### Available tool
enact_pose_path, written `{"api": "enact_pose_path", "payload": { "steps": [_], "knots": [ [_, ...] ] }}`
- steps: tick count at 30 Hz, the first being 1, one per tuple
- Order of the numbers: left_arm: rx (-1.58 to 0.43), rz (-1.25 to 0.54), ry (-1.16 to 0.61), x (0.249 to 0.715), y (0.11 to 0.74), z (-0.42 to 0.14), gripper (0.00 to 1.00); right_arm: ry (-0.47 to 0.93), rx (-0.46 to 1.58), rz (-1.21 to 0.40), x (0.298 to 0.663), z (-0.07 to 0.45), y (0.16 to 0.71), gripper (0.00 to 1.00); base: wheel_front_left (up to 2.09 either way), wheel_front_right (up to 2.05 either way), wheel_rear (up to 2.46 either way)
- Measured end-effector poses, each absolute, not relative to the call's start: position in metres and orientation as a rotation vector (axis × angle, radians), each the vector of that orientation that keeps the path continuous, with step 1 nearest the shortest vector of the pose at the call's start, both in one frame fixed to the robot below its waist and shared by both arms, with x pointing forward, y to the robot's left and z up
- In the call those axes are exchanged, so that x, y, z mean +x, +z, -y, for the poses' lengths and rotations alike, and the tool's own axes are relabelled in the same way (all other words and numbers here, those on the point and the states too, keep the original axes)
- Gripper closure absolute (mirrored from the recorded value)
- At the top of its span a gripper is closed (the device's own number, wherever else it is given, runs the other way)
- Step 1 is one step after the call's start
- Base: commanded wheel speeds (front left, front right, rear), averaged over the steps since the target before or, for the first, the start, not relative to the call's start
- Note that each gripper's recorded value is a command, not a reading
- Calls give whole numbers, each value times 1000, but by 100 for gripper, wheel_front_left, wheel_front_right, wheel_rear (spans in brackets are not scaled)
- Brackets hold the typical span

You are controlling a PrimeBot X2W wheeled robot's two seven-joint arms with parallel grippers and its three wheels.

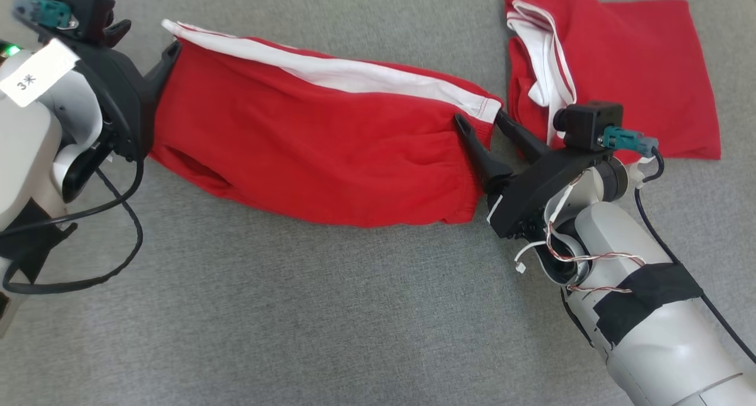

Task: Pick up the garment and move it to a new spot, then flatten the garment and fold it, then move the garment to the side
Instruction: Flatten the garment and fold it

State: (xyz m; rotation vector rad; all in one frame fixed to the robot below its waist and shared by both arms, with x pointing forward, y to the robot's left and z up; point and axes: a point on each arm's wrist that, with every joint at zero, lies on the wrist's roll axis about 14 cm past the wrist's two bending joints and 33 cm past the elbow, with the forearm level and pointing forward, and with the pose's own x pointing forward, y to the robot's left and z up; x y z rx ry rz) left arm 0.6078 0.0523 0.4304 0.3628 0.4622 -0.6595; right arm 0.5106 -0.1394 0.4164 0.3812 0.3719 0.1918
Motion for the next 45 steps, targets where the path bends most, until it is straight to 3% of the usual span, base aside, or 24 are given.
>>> {"api": "enact_pose_path", "payload": {
  "steps": [21, 45],
  "knots": [
    [82, -348, -578, 539, 458, -78, 0, 269, 342, -248, 467, 124, 450, 0, 0, 0, 0],
    [-101, -375, -504, 530, 434, -65, 0, 276, 290, -172, 443, 142, 462, 0, 0, 0, 0]
  ]
}}
